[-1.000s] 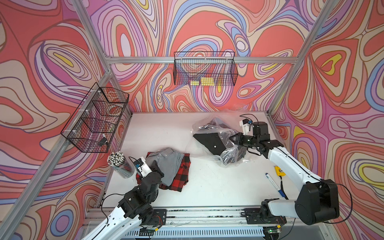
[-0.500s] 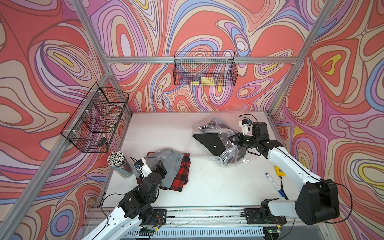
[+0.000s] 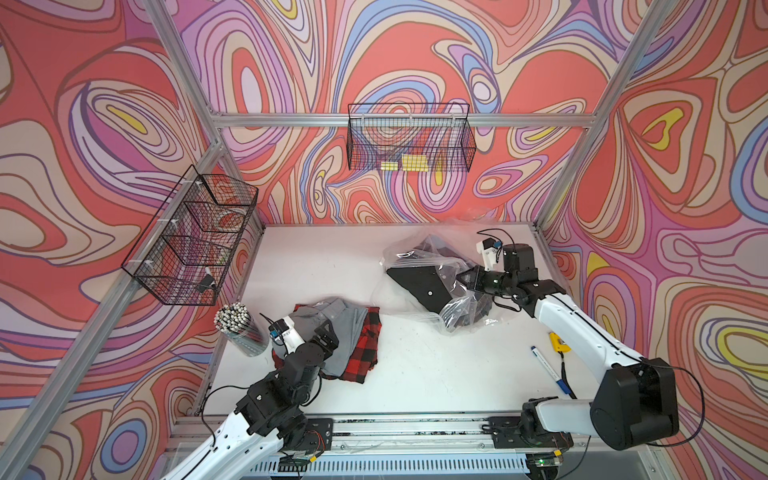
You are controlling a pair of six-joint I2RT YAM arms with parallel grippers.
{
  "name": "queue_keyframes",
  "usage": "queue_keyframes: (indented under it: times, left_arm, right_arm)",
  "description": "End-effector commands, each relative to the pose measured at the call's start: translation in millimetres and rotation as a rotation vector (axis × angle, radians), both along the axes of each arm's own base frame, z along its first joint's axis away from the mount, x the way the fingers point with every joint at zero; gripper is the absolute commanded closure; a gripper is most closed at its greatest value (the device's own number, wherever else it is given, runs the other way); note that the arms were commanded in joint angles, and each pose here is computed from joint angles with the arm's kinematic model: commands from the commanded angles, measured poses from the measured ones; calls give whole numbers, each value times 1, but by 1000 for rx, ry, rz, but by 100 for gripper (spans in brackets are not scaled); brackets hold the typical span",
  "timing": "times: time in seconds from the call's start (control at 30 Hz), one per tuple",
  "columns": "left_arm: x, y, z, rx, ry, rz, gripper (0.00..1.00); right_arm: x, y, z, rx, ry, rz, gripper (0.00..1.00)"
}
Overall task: Take the shirt out of the vacuum bag
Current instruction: Place the shirt at the center of the board.
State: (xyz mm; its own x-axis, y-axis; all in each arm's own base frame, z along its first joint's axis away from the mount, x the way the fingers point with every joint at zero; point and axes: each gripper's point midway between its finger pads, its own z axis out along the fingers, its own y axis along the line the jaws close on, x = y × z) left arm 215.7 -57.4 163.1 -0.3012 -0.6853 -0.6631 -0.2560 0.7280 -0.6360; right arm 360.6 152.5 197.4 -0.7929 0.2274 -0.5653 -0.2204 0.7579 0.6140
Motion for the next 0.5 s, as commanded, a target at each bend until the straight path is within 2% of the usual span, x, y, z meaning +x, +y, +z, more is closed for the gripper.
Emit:
queue_keyframes:
  times: [0.0,0.47]
  left_arm:
    - [-5,4,13,9,-5,-2,1]
    - [-4,-12,35,-72,8,-54,1]
  right_arm:
    - [-1,6,-4,5,7,30,100]
    - [-1,10,-5,8,15,43,100]
